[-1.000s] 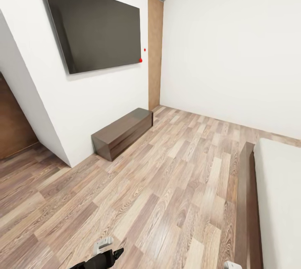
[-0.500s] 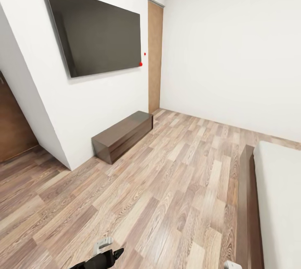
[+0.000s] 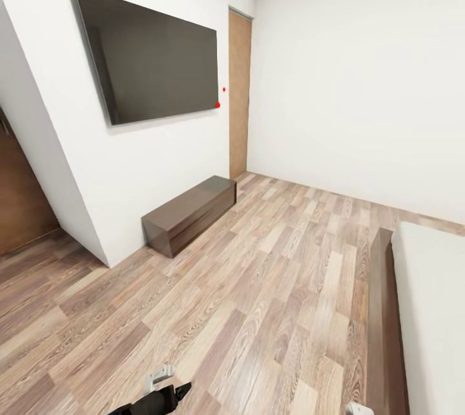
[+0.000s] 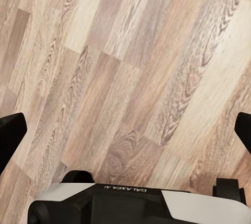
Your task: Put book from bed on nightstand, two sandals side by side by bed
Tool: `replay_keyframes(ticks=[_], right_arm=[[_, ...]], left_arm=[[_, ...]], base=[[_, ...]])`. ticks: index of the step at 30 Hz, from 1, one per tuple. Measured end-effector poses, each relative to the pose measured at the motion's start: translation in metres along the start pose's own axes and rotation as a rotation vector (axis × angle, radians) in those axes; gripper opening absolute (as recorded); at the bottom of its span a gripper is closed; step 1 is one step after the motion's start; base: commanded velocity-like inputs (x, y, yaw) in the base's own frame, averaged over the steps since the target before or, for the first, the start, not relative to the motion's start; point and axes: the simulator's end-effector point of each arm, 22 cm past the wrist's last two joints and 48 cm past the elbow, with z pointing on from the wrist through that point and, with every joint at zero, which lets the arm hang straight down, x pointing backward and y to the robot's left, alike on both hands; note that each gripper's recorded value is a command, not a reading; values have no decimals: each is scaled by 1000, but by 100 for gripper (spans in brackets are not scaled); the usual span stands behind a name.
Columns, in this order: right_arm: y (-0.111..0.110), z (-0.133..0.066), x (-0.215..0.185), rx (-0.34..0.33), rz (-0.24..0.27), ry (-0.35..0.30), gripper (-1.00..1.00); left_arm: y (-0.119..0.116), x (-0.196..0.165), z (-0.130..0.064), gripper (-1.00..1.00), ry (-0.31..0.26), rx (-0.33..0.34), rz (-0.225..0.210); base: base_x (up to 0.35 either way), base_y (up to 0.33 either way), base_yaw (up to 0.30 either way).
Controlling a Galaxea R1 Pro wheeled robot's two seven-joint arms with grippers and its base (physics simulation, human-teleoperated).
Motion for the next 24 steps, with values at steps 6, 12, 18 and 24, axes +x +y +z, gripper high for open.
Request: replay_keyframes(ticks=[6,12,18,24], right_arm=[[2,-1,-4,-3,-4,-8,100],[2,-2,-5,-3,-6,-11,100],[2,-2,-5,-3,-7,-12,100],[3,-2,-6,-7,-6,-13,100]], left_arm=[[-2,-4,-1,100,-8,3,4],[-3,-6,-2,100,-12,4,6],[-3,-6,-2,100,-12,4,6],[-4,-6,-2,100,-13,5,7]], base=[[0,0,0],[0,0,0],[0,0,0],[0,0,0]])
